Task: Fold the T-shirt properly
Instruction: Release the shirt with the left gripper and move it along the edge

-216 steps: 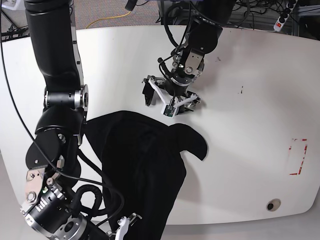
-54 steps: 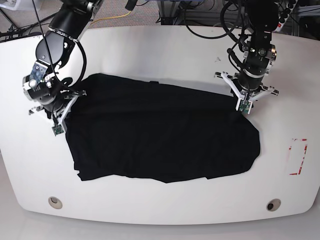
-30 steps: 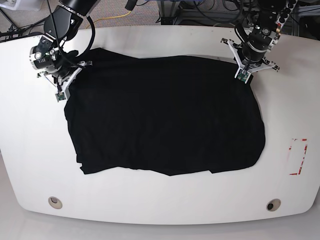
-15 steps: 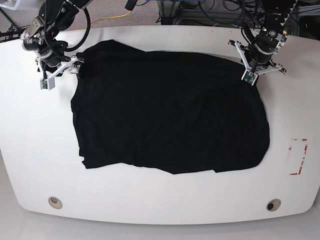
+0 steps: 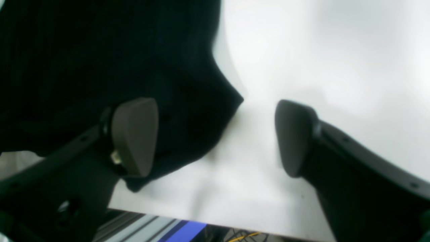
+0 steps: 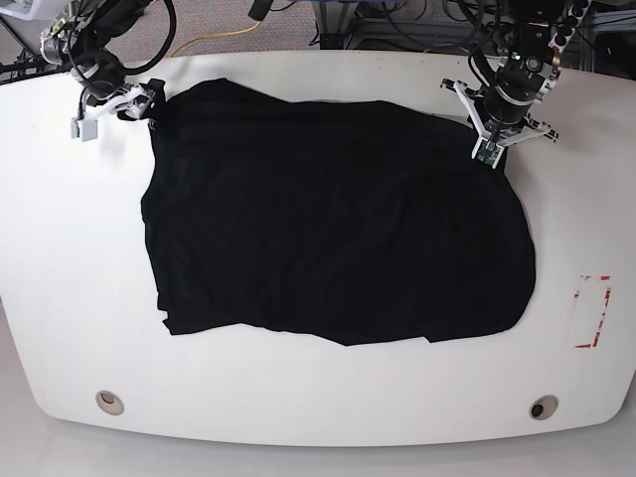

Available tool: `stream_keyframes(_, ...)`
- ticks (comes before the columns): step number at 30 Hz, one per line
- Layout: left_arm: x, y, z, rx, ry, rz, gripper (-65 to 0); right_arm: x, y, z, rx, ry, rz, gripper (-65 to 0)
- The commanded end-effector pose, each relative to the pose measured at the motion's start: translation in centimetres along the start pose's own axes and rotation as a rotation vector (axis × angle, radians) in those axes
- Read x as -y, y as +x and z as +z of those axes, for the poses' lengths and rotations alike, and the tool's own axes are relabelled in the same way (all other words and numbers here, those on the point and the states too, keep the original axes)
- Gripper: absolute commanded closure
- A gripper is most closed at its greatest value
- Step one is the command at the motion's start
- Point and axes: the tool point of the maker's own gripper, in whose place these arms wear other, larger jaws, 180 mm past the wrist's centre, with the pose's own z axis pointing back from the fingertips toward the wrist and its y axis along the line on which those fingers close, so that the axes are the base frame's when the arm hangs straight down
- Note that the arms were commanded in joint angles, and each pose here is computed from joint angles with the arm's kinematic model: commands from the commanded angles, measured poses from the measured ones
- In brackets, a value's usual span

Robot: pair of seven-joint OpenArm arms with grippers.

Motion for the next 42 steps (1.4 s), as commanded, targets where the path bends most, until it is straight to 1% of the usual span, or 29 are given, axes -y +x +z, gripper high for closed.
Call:
stream_keyframes(1,0.6,1.0,0.3,0.038,-0.025,-0.015,-9.9,0.7,-0.9,0.7,-0.035,-0.023,0.007,-51.7)
stream_keyframes(5,0.7,1.1,0.3,0.045,-0.033,0.013,-22.8,1.0,-2.2,0.9,-0.062,-0.030,-0.010,-51.7)
stream_keyframes(8,0.6,1.7,0.2,0.060,-0.044,0.000,-28.3,0.3,-3.4,0.6,-0.082,-0.013,-0.025,-51.7)
stream_keyframes(11,0.7,1.4,0.4,0.060,-0.075,-0.025,-29.4,-1.2,-4.2,-0.4,-0.115,0.027,-0.007,-51.7)
stream_keyframes(15,-1.0,1.0,0.8,0.062,-0.056,-0.003,-29.6,-2.3,-4.8,-1.1,-0.127,0.057,-0.013,-51.7)
stream_keyframes(18,-4.0,0.3,1.3,0.059,0.028,0.066,-29.7,-3.1,-5.3,-1.6,-0.130,0.073,-0.027,-51.7)
stream_keyframes(21,-6.1,0.0,1.8,0.061,0.092,0.115,-29.7,-3.3,-5.2,-1.8,-0.128,0.077,-0.028,-51.7)
stream_keyframes(23,-7.1,-0.7,2.0,0.034,0.123,0.135,-29.7,-3.6,-5.2,-2.0,-0.132,0.084,-0.054,-51.7)
stream_keyframes(26,-8.7,-1.6,2.4,-0.020,0.160,0.172,-29.7,-4.4,-5.2,-2.6,-0.150,0.102,-0.060,-51.0)
stream_keyframes(27,-9.4,-1.9,2.6,-0.027,0.172,0.199,-29.7,-4.7,-5.2,-2.8,-0.152,0.107,-0.061,-49.6)
stream_keyframes(29,-10.8,-2.6,3.3,-0.026,0.203,0.263,-29.9,-5.0,-4.8,-3.0,-0.147,0.116,-0.055,-43.8)
stream_keyframes(30,-11.5,-2.8,3.7,-0.020,0.219,0.293,-29.9,-5.1,-4.7,-3.1,-0.145,0.118,-0.053,-39.5)
stream_keyframes(32,-12.9,-3.8,4.2,-0.032,0.251,0.362,-29.9,-5.2,-4.6,-3.2,-0.145,0.120,-0.050,-28.4)
stream_keyframes(34,-14.2,-4.7,4.4,-0.057,0.276,0.397,-29.9,-5.2,-4.5,-3.3,-0.144,0.121,-0.047,-20.9)
stream_keyframes(35,-14.6,-5.1,4.5,-0.076,0.281,0.404,-29.9,-5.2,-4.5,-3.3,-0.144,0.121,-0.047,-19.7)
stream_keyframes(38,-15.2,-5.9,4.3,-0.100,0.279,0.419,-29.9,-5.3,-4.5,-3.3,-0.144,0.124,-0.047,-20.6)
stream_keyframes(40,-14.9,-6.1,3.9,-0.095,0.260,0.434,-29.9,-5.2,-4.5,-3.3,-0.145,0.122,-0.044,-20.3)
stream_keyframes(42,-14.6,-6.0,3.3,-0.064,0.215,0.461,-29.9,-5.2,-4.4,-3.2,-0.144,0.120,-0.040,-20.3)
